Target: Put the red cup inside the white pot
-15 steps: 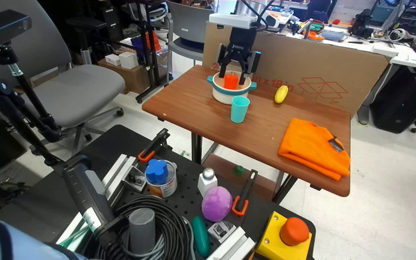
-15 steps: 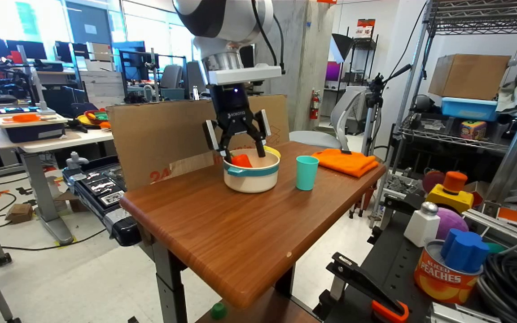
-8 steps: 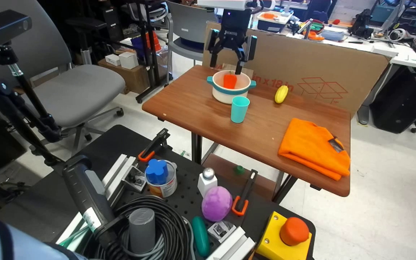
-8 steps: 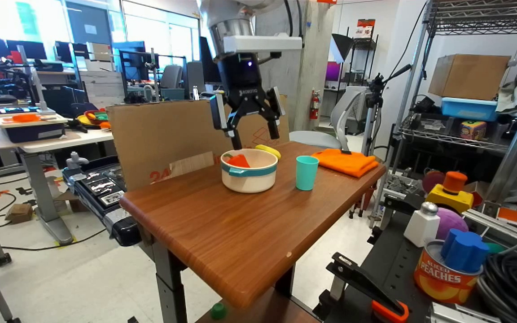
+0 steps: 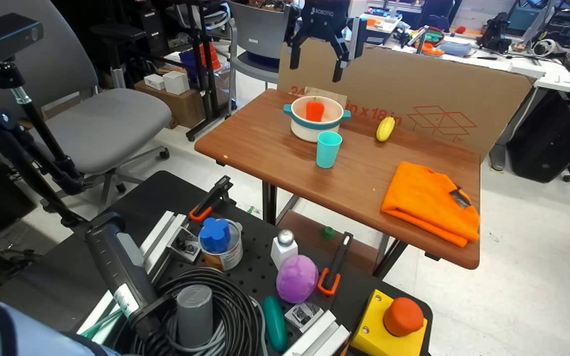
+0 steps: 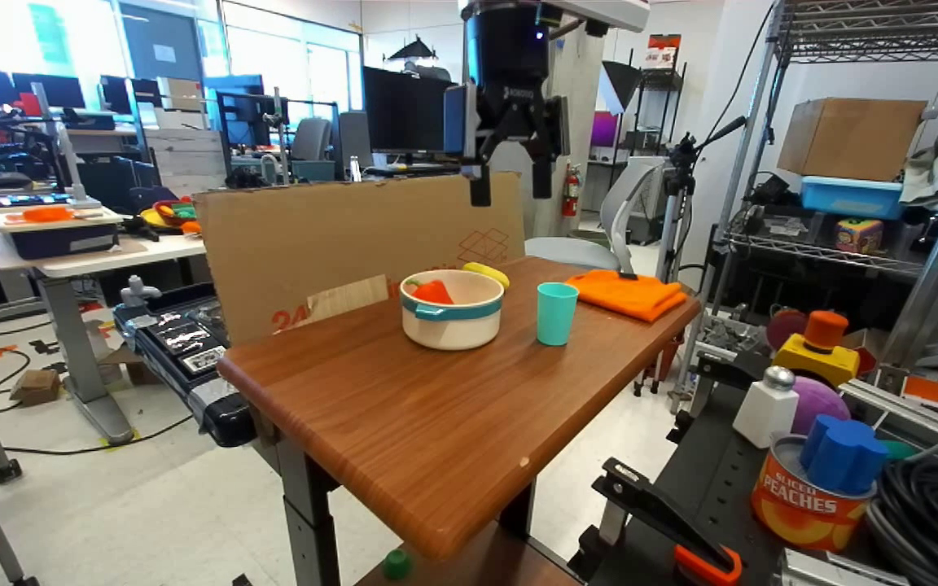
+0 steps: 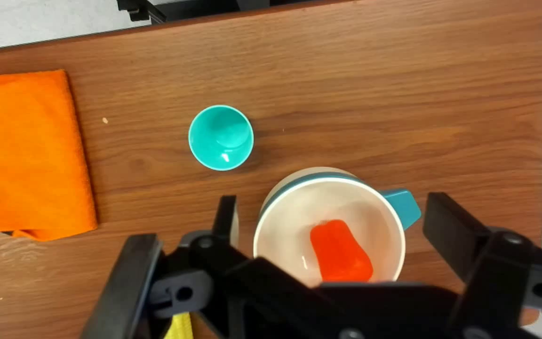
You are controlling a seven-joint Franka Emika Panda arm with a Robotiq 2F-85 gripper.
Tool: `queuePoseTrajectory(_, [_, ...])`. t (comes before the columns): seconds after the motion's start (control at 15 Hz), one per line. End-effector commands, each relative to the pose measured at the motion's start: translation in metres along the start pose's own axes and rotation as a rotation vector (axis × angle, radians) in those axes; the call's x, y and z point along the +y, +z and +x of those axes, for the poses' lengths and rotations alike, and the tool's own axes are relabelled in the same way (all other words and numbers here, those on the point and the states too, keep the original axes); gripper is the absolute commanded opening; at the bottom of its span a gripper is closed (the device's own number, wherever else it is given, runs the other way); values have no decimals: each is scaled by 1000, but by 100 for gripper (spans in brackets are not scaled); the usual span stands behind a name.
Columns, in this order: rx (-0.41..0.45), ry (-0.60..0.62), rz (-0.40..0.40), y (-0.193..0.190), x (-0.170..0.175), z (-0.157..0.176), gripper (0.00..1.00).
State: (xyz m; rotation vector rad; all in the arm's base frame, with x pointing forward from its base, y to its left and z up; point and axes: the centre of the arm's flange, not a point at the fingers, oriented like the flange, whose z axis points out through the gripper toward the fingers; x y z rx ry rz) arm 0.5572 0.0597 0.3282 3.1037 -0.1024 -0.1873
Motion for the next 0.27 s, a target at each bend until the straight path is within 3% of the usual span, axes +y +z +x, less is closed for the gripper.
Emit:
queuePoseTrajectory(0.0, [6, 0, 2, -2, 2, -5, 100])
queuePoseTrajectory(0.2, [8, -2, 2, -1, 2, -10, 100])
